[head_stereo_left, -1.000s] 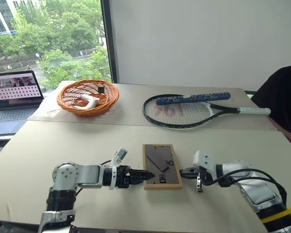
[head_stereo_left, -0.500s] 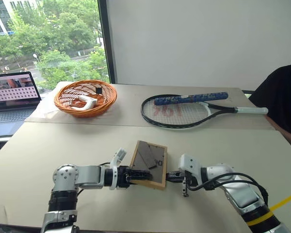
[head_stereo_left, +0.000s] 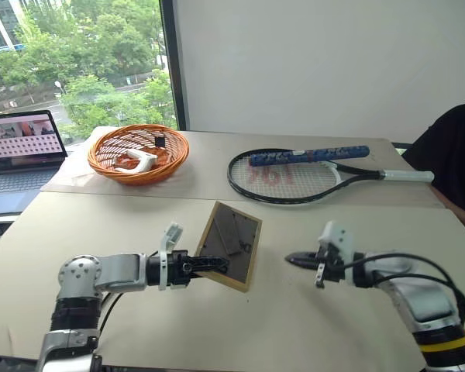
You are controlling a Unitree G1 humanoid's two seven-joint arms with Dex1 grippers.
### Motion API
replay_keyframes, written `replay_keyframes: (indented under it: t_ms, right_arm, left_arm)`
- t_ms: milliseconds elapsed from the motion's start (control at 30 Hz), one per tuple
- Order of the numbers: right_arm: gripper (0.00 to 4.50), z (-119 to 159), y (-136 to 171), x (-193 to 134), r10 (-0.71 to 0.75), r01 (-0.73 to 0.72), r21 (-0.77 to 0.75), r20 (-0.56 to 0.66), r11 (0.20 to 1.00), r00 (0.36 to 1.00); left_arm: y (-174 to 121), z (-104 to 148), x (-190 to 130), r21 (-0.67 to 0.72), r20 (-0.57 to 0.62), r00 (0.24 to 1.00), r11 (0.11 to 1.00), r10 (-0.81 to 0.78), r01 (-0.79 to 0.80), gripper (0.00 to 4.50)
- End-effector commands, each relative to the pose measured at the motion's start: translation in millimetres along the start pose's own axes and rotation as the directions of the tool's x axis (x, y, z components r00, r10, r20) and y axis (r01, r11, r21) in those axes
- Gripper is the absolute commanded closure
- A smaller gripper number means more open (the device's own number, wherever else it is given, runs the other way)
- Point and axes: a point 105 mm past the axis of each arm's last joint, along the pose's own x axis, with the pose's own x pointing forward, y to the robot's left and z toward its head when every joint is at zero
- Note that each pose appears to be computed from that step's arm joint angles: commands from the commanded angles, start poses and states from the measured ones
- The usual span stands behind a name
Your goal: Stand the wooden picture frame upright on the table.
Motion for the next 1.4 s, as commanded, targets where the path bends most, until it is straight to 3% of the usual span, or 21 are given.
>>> replay_keyframes:
  t_ms: [33,267,300,433,533,667,967,1100,1200,1267,1400]
  right_arm:
    - [2.60,35.3,32.8,5.4,0.157,-0.160,0.041,0.062,0.986,0.986]
    - [0.13,36.5,49.5,42.0,0.232,-0.231,0.072,0.001,0.970,0.973]
    - [0.04,34.0,52.1,44.8,0.247,-0.246,0.075,-0.011,0.966,0.969]
    - [0.04,37.5,66.8,52.4,0.325,-0.325,0.045,0.003,0.945,0.946]
    - [0.04,54.4,86.6,47.6,0.419,-0.415,-0.057,0.069,0.908,0.906]
    - [0.04,64.4,89.2,40.9,0.419,-0.394,-0.192,0.117,0.899,0.900]
    - [0.04,58.3,33.7,16.3,0.174,-0.130,-0.293,0.130,0.947,0.976]
    - [0.04,58.0,6.6,-8.0,0.037,0.019,-0.391,0.136,0.920,0.990]
    - [0.04,43.8,9.0,-11.2,-0.012,0.061,-0.603,0.085,0.795,0.996]
    - [0.04,35.6,3.9,-9.5,-0.062,0.094,-0.746,0.070,0.659,0.996]
    - [0.04,35.2,6.5,3.4,-0.093,0.170,-0.946,0.150,0.277,0.984]
  left_arm:
    - [-29.4,5.7,3.7,0.139,-0.011,0.996,0.986,-0.092,0.092,3.34]
    - [-47.3,4.4,17.2,0.285,-0.032,0.987,0.945,-0.157,0.159,3.34]
    - [-48.1,4.4,17.8,0.288,-0.037,0.986,0.943,-0.163,0.166,3.34]
    - [-46.7,4.5,19.7,0.259,-0.053,0.983,0.948,-0.175,0.182,3.34]
    - [-35.2,6.5,18.1,0.149,-0.051,0.983,0.972,-0.174,0.180,3.34]
    - [-33.5,10.1,11.0,0.001,-0.035,0.966,0.967,-0.255,0.255,3.34]
    - [-47.4,6.4,-6.0,-0.049,-0.056,0.938,0.939,-0.343,0.341,3.34]
    - [-49.5,10.7,-15.9,-0.058,-0.044,0.928,0.928,-0.371,0.368,3.34]
    - [-51.0,12.4,-22.0,-0.079,-0.053,0.918,0.918,-0.394,0.389,3.34]
    - [-49.8,14.3,-23.3,-0.091,-0.053,0.919,0.918,-0.391,0.385,3.34]
    - [-50.6,20.5,-23.6,-0.109,-0.041,0.912,0.910,-0.407,0.401,3.34]
